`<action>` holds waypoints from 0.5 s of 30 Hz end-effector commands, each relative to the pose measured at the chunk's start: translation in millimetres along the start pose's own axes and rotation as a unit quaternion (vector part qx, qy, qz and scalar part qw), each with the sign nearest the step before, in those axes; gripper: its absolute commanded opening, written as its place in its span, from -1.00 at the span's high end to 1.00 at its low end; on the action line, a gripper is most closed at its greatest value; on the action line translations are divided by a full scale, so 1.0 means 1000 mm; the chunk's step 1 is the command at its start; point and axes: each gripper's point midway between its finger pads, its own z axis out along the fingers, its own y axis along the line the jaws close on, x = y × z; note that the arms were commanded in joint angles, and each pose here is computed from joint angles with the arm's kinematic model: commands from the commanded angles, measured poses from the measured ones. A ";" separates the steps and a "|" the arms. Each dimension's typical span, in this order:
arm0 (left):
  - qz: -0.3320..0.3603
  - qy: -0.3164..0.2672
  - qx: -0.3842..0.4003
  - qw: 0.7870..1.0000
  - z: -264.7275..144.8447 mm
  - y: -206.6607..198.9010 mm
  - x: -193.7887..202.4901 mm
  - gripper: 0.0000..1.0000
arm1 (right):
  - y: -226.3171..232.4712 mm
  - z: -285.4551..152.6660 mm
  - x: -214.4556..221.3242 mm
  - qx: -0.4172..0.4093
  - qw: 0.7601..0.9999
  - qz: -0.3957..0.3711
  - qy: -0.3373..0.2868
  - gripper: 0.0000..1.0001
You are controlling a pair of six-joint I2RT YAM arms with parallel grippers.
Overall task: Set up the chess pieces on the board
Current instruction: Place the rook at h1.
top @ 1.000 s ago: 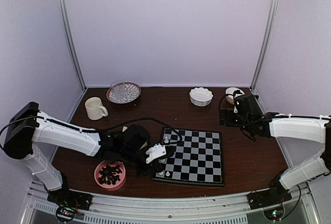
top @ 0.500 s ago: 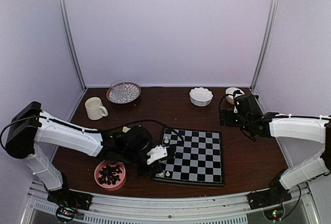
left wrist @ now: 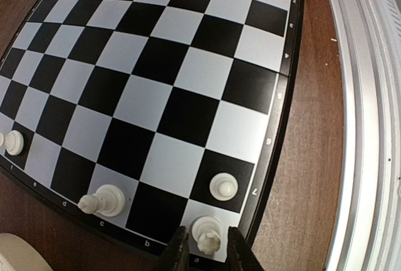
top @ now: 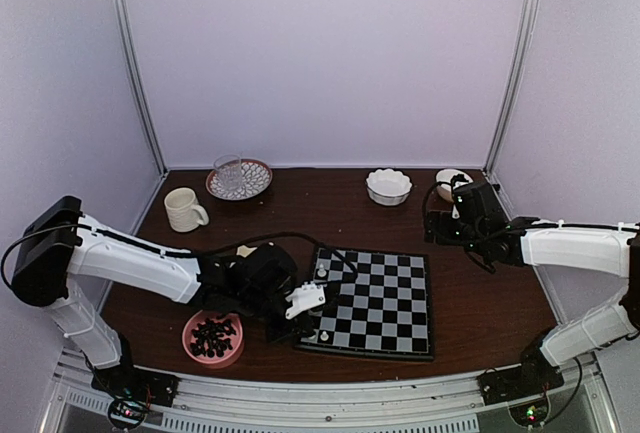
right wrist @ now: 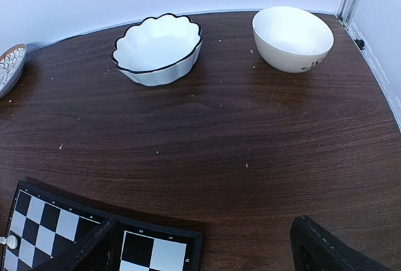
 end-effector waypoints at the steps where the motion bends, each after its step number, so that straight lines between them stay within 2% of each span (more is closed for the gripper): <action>1: 0.011 -0.010 -0.005 1.000 0.000 0.002 -0.011 0.53 | 0.002 -0.006 -0.013 0.003 1.000 0.001 -0.016 -0.92; 7: 0.005 -0.036 -0.015 0.999 -0.010 0.003 -0.019 0.54 | 0.002 -0.007 -0.013 0.002 1.000 0.002 -0.017 -0.92; 15: -0.016 -0.118 -0.098 0.988 -0.053 0.026 -0.036 0.52 | 0.002 -0.006 -0.013 0.001 1.000 0.001 -0.016 -0.92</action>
